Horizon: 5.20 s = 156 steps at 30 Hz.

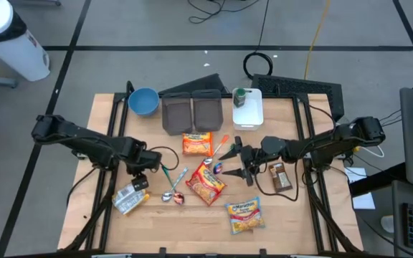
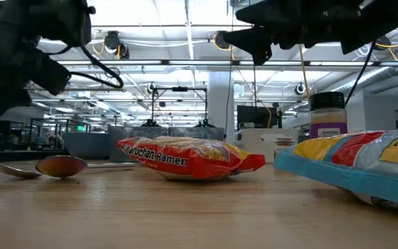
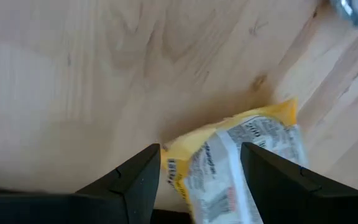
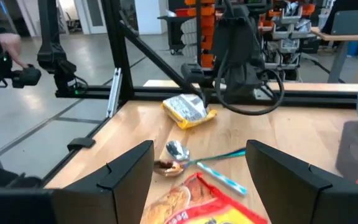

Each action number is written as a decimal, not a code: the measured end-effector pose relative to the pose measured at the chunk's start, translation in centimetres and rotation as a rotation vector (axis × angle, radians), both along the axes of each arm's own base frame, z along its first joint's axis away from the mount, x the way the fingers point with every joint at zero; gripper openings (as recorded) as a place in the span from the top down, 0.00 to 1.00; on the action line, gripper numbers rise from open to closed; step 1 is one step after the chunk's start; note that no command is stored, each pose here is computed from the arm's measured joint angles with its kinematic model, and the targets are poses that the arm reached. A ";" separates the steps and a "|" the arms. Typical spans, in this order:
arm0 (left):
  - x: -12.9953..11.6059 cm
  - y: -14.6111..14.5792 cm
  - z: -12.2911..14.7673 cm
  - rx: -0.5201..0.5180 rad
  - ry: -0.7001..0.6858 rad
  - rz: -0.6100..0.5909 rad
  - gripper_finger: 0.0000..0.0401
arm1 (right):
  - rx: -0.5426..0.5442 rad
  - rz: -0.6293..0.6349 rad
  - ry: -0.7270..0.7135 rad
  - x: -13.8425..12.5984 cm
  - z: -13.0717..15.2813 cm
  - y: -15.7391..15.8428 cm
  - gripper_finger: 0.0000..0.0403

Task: Pick & Place Food Item
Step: Put the yellow noodle pack into the right black bin

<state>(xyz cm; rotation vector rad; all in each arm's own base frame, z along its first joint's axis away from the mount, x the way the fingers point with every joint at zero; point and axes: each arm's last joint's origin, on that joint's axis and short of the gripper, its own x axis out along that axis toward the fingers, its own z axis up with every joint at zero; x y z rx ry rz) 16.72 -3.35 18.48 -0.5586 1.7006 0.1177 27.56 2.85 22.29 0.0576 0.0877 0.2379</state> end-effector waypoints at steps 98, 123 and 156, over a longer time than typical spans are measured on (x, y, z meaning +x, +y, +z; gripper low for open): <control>3.3 0.9 -7.2 -0.417 0.081 -0.364 0.87 | -0.040 0.002 -0.010 -1.3 -2.0 -0.1 0.38; 4.4 1.1 -5.6 -0.433 0.095 -0.353 1.00 | -0.034 -0.026 -0.038 -1.3 -1.7 -0.2 0.38; 6.9 6.5 12.7 0.052 -0.371 -0.299 1.00 | 0.041 -0.123 -0.082 -1.2 -1.1 -0.5 0.38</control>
